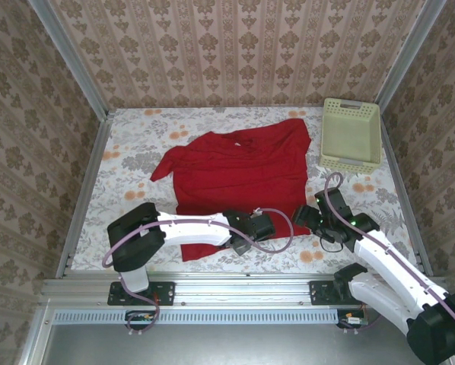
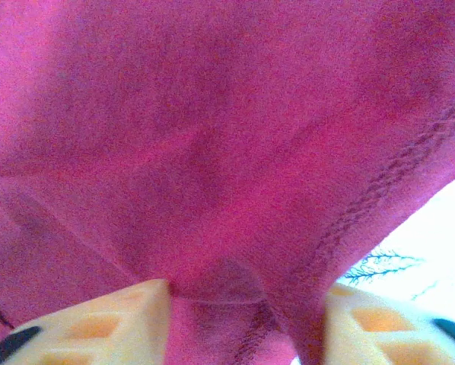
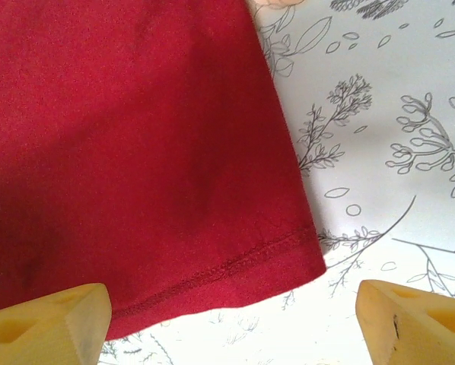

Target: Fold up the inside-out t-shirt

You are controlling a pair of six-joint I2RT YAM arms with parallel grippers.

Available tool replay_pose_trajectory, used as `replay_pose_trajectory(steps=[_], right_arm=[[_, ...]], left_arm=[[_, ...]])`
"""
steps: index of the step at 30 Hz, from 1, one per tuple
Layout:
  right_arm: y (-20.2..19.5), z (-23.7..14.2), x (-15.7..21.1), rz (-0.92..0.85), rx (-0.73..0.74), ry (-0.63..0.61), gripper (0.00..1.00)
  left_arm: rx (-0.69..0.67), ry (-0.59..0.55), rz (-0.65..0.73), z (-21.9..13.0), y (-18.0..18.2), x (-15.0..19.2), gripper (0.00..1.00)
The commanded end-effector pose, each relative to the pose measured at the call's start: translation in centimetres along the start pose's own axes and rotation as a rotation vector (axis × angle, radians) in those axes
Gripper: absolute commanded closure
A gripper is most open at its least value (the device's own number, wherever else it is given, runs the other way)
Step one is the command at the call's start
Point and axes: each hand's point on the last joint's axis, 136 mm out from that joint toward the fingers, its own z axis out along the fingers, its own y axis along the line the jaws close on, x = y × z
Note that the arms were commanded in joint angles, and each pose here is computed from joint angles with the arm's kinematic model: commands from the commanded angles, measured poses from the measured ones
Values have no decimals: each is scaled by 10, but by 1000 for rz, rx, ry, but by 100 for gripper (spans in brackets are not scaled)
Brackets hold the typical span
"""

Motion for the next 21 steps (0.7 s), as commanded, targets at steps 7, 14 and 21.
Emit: replay_pose_trajectory(steps=[7,14,21], right_arm=[[6,4,6,-66,38,-13,15],[50,-1,15,-202,-159,-67,15],[111,-2,54,-341,-428,-162,18]], left_arm=[[36,-82,-36,-19,8,-23,82],[173,-160,-200,-38,24,-39,98],[362,-262,-323,-73,29,-62,98]])
